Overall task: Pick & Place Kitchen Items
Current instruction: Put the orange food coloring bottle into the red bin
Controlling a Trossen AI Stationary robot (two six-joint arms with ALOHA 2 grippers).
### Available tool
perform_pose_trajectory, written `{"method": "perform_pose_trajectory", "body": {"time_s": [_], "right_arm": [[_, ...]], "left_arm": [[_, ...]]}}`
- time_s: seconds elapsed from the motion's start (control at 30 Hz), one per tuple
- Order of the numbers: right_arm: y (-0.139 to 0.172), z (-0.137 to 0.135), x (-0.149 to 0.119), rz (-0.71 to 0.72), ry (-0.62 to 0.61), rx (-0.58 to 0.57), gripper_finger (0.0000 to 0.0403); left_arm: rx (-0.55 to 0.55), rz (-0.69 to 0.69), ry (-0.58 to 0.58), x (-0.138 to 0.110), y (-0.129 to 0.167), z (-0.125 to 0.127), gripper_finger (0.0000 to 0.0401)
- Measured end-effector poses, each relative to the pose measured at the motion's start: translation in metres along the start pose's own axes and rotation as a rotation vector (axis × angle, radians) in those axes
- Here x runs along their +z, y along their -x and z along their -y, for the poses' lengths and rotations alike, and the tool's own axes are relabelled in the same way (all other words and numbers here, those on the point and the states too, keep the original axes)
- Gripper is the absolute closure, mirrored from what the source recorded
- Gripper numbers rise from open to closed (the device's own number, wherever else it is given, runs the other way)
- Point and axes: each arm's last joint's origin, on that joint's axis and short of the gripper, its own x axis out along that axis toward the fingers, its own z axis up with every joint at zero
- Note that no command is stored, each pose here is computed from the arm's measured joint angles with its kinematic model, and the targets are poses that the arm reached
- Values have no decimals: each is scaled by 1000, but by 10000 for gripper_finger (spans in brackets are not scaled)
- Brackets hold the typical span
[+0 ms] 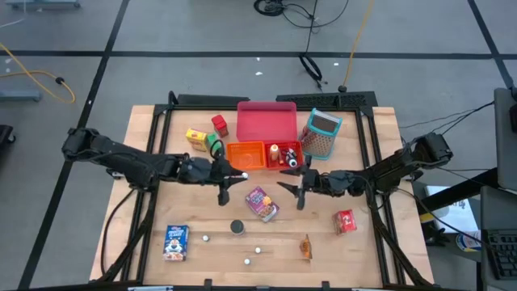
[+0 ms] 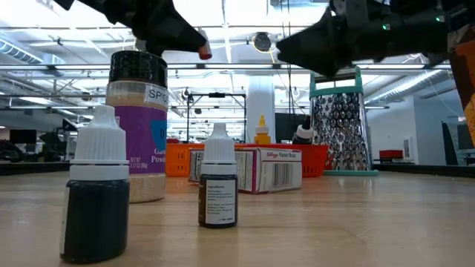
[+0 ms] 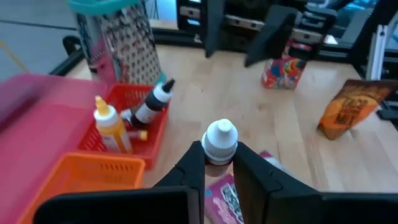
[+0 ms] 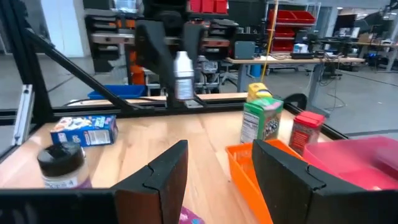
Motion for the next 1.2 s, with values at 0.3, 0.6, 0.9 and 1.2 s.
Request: {"method": "perform_pose_trajectory", "body": {"time_s": [0.3, 0.6, 0.9, 1.2], "right_arm": [[-25, 0, 19, -56, 33, 10, 232], [-45, 2, 19, -64, 13, 60, 232], [-70, -1, 21, -74, 27, 69, 232], [-76, 2, 14, -131, 22, 72, 235]], "left_arm": [[-26, 36, 12, 7, -2, -6, 351], [-37, 107, -16, 14, -1, -5, 350], [-69, 102, -20, 9, -19, -4, 350], [-79, 31, -77, 19, -40, -1, 350]]}}
